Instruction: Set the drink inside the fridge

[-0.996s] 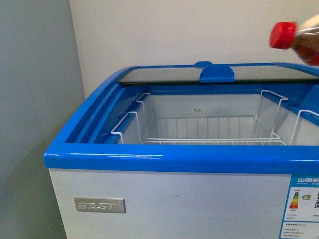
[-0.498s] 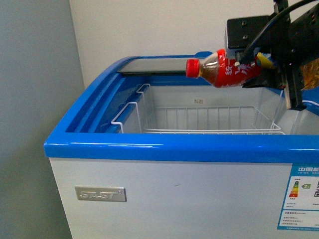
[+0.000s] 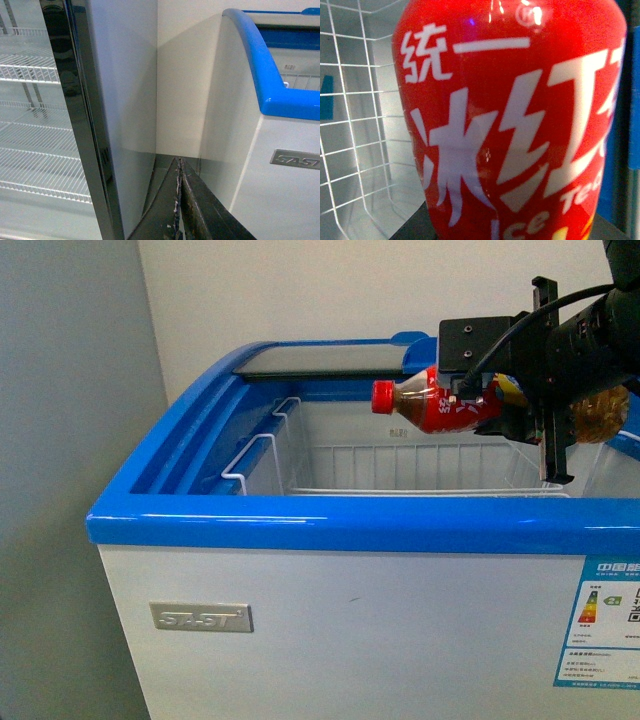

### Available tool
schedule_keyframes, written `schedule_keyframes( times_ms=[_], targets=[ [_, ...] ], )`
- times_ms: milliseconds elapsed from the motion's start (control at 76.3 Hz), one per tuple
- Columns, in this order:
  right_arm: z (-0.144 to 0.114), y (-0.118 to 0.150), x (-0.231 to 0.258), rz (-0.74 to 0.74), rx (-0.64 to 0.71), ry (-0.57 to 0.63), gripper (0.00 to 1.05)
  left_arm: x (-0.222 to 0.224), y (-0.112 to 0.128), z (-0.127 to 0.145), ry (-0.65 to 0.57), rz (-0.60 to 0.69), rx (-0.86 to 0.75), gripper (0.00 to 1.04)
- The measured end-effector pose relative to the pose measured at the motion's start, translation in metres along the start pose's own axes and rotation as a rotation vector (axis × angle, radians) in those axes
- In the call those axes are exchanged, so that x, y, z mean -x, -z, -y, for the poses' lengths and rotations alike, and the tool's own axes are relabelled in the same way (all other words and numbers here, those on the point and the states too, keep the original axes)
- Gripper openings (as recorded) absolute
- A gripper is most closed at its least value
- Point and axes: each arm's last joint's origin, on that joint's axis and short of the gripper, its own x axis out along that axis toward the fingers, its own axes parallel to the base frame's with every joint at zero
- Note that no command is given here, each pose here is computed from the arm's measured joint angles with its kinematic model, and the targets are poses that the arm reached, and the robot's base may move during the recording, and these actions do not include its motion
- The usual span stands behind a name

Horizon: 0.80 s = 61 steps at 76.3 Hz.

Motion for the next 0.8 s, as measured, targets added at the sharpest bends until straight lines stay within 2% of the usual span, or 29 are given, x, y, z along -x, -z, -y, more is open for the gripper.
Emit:
schedule_keyframes(
  times_ms=[393,459,800],
  targets=[
    [-0.033,0.008,-0.046,-0.004,0.005,-0.007,0.36,0.007,0.0,0.0,0.0,0.001,0.0,0.03],
    [-0.039,0.01,-0.052,-0.009,0.004,-0.012,0.36,0.013,0.005,0.0,0.0,-0.032,0.0,0.03],
    [-0.066,0.016,-0.08,-0.032,-0.043,-0.033,0.36,0.018,0.003,0.0,0.0,-0.004,0.0,0.03]
  ],
)
